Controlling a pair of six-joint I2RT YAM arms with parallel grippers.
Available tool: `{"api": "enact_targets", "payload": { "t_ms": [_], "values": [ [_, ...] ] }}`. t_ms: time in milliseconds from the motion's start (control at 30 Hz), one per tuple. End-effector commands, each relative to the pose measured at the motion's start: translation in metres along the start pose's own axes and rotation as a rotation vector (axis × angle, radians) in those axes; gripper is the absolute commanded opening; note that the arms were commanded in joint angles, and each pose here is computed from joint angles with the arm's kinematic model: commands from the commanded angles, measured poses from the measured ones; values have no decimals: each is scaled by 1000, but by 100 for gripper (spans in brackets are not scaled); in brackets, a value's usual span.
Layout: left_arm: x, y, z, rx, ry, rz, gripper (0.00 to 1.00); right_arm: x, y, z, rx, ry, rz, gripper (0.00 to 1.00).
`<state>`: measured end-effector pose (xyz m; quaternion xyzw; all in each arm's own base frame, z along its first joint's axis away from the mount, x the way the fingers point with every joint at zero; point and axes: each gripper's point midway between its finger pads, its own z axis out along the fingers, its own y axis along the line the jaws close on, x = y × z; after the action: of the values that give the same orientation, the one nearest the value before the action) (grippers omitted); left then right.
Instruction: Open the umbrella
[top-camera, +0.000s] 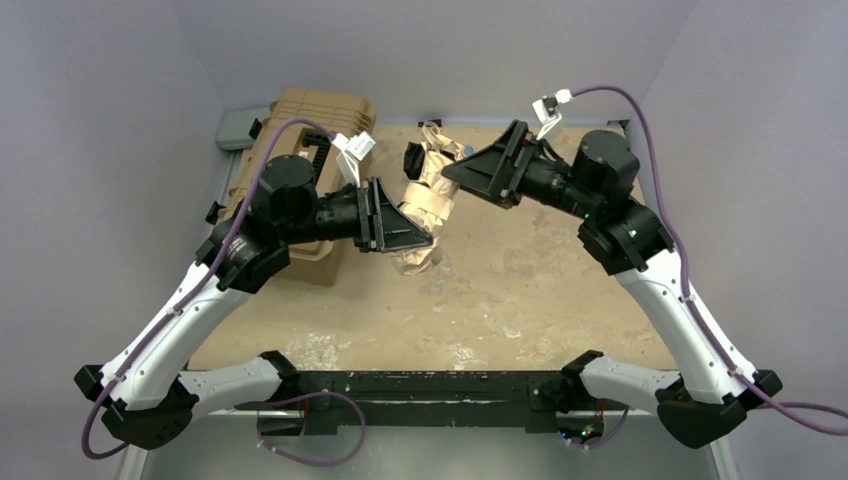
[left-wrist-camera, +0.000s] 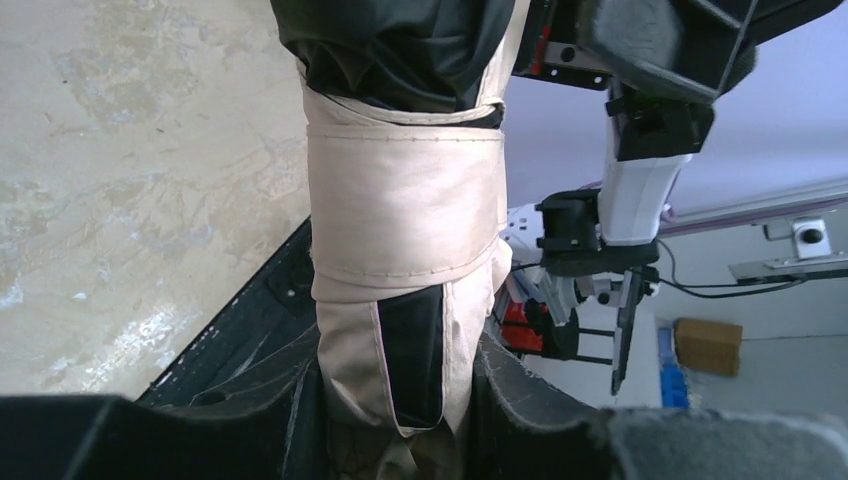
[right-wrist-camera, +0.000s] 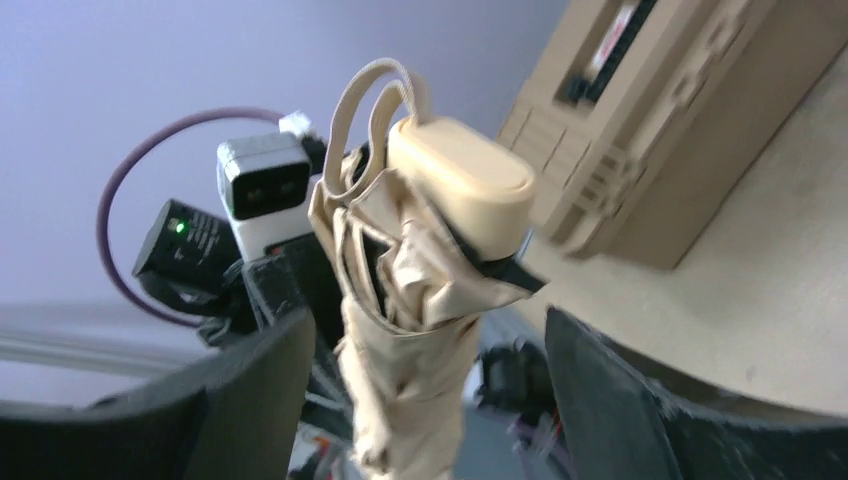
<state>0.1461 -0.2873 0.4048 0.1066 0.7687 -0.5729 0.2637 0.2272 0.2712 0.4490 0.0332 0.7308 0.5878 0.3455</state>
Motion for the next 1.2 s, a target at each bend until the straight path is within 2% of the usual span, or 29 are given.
{"api": "enact_targets", "payload": {
  "t_ms": [0,133,300,567,700,933,1067,1167],
  "values": [
    [-31,-67,-18,191,-72,26,0,-20,29,-33,-177,-31,-184,94],
    [-42,-100,-20,335,-57,-33,0,-23,45,-45,-281,-26,-272,98],
    [-58,-132,-17,496,-29,-83,0,-24,78,-52,-440,-16,-299,99],
    [-68,-152,-14,574,12,-61,0,-46,101,-44,-498,-56,-307,99],
    [-65,-158,-16,621,33,-46,0,-59,113,-44,-544,-122,-280,99],
    [-60,-164,-20,655,74,-21,0,-73,130,-42,-619,-155,-259,98],
    [-58,-167,-21,668,96,-11,0,-76,133,-41,-646,-157,-244,87],
    [-59,-166,-19,662,99,-16,0,-77,126,-34,-626,-147,-231,69]
  ]
}}
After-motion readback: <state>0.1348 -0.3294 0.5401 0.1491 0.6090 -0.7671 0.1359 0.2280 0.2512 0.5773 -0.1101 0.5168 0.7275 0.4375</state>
